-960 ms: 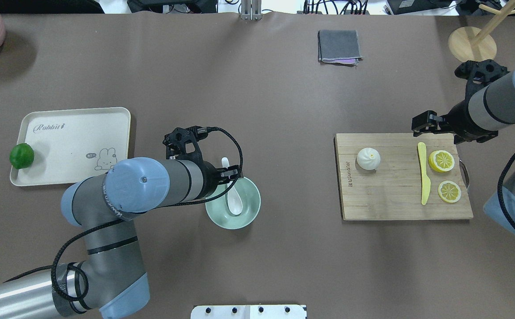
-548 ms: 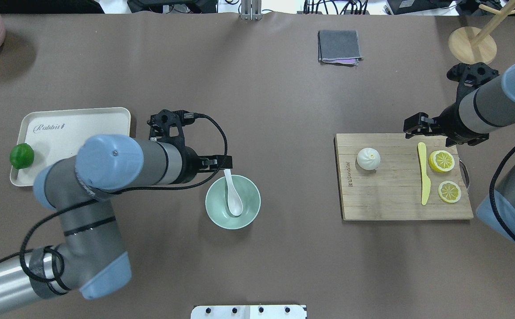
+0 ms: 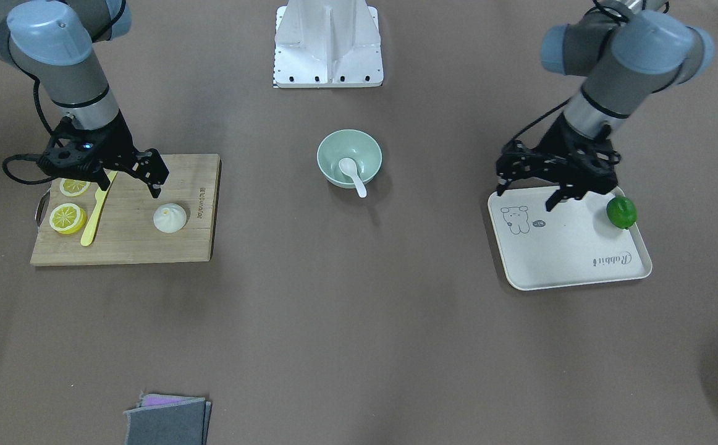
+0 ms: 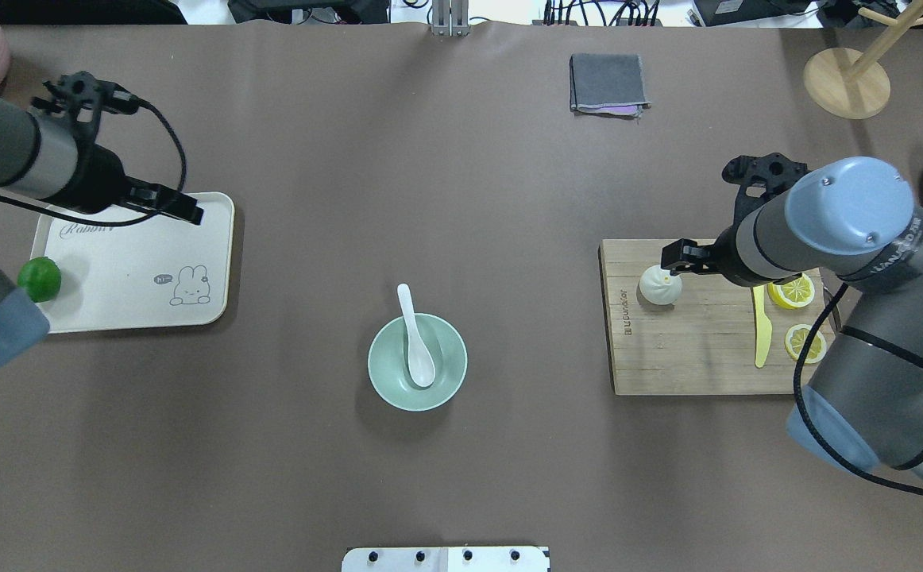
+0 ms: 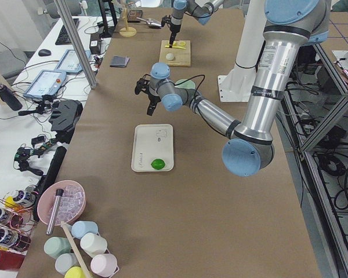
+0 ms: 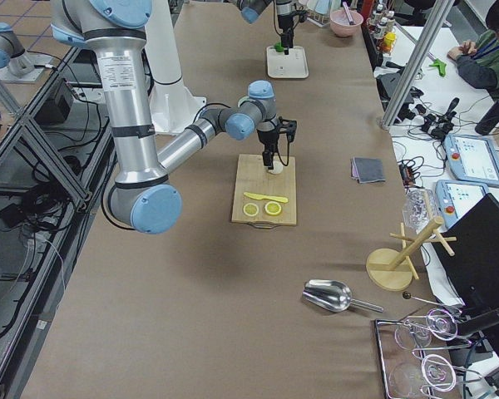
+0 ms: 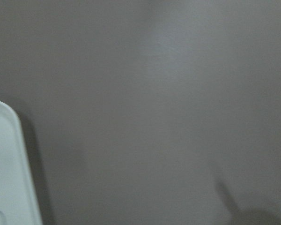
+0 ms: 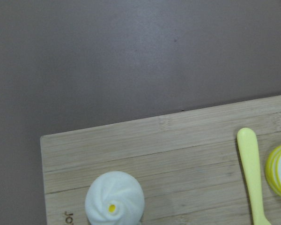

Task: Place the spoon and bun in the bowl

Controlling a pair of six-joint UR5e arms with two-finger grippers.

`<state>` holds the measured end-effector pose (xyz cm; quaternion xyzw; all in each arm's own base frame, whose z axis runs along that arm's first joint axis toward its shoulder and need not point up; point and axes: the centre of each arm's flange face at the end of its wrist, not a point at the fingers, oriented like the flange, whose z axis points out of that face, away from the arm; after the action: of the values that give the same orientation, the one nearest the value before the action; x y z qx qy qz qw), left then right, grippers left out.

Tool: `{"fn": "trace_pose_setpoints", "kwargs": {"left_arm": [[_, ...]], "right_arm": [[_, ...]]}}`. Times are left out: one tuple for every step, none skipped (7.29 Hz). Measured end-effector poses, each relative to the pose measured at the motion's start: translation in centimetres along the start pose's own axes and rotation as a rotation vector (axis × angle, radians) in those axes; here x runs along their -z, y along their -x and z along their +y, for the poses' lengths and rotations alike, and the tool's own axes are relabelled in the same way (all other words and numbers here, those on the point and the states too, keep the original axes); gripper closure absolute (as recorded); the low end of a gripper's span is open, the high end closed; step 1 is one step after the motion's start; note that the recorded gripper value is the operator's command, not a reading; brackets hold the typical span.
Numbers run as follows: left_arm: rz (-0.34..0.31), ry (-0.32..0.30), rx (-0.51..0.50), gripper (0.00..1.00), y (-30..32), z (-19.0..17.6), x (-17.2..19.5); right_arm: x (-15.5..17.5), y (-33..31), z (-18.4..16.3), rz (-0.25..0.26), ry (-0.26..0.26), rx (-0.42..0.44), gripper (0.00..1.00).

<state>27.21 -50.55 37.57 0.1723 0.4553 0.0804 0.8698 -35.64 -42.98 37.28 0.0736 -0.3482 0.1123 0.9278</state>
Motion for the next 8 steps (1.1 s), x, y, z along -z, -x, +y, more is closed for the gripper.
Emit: {"fn": "trace_pose_setpoints", "kwargs": {"left_arm": [[-0.031,0.004,-0.036,0.01,3.9,0.5,0.9],[-0.05,0.009,-0.06,0.01,6.2,1.0,1.2],[-0.06,0.012,-0.071,0.01,7.3,1.3,1.2],[-0.064,0.013,-0.074,0.01,7.7,1.4,1.2],[-0.065,0.014,-0.074,0.01,7.8,1.5,1.3],[-0.064,0.012,-0.071,0.01,7.8,1.5,1.3],[-0.064,0.012,-0.069,0.01,7.7,1.5,1.4],[-0.063,0.011,-0.067,0.01,7.7,1.5,1.4]], "right_arm": [[-1.3,1.9,0.4,0.011,-0.016,0.025,0.02],[-2.7,3.5,0.5,0.027,-0.028,0.04,0.14],[-4.2,4.2,0.5,0.052,-0.044,0.053,0.4],[-5.3,4.3,0.5,0.077,-0.058,0.068,0.7],[-6.1,4.4,0.8,0.093,-0.065,0.079,1.0],[-6.4,4.5,1.2,0.099,-0.069,0.086,1.0],[-6.5,4.7,1.4,0.1,-0.07,0.09,1.0],[-6.1,5.0,1.8,0.092,-0.068,0.09,1.0]]}}
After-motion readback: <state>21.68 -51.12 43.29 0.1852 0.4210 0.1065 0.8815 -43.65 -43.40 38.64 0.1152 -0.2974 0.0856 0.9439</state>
